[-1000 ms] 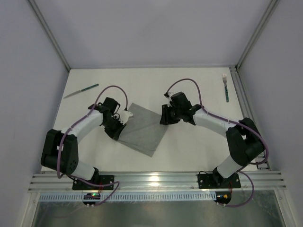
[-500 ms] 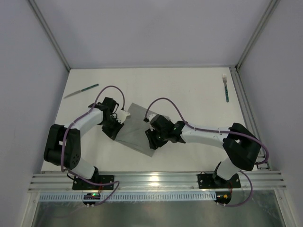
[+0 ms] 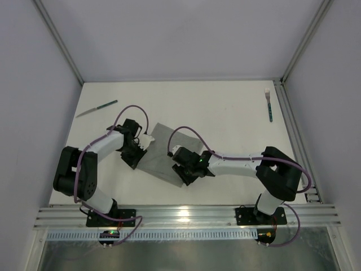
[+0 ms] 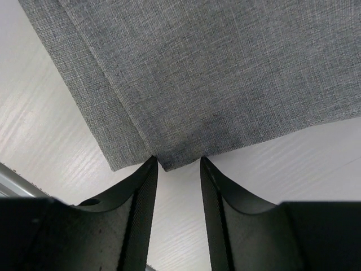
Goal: Fold the napkin into a case and place the utensils inside
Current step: Smooth out the upper triangle-folded napkin at the center of the board.
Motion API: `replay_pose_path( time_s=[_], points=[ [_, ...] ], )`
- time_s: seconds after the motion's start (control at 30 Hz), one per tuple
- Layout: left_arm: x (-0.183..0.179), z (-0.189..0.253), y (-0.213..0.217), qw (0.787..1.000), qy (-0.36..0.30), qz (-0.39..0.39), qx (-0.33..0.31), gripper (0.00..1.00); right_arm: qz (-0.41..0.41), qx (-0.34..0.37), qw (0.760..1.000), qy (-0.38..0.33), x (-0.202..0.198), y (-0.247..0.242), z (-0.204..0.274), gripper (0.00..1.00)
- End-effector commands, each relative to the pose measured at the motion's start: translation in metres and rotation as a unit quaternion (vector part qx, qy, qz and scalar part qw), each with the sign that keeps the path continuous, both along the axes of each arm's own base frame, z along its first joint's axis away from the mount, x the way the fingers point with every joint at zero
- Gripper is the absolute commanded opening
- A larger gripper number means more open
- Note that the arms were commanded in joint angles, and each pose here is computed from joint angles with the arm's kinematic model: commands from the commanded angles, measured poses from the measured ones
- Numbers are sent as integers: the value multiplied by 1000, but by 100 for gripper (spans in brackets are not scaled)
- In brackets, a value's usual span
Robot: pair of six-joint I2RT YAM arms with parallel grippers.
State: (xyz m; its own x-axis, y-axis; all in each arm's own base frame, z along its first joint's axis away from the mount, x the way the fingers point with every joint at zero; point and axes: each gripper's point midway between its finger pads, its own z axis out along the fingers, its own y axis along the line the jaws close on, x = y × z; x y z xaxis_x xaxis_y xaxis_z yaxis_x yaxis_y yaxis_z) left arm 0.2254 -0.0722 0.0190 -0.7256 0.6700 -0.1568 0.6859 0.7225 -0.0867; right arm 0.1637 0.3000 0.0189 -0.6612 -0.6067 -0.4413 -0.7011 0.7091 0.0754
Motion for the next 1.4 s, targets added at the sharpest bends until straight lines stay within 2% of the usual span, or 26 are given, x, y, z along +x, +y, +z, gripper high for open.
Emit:
replay_pose_path(
  time_s=[0.0,0.17,0.3,0.37,0.63,0.83,0.93,1.2,1.3,1.37],
  points=[
    [5,0,1,1000,-14,6,0,24,2,8,999,-35,15,8,16,40],
    [6,0,0,1000,-13,6,-3,24,4,10,999,-31,15,11,14,29],
    [5,2,0,1000,-13,6,-4,24,13,13,999,-29,13,11,16,9],
    [5,2,-1,1000,-13,5,-4,24,22,15,999,-29,11,13,19,3],
    [13,10,-3,1000,-27,8,-11,22,74,48,996,-6,-7,28,49,3],
    [18,18,-4,999,-33,11,-18,20,111,61,992,25,-25,36,42,3],
    [18,21,-2,999,-35,14,-18,16,123,72,989,35,-31,37,39,3],
    [16,18,5,999,-31,20,-12,11,122,40,991,28,-27,29,13,3],
    [15,17,7,999,-31,19,-6,11,124,33,992,18,-22,29,12,6],
    [15,17,7,999,-33,20,-6,11,124,32,992,17,-21,30,14,13]
  ],
)
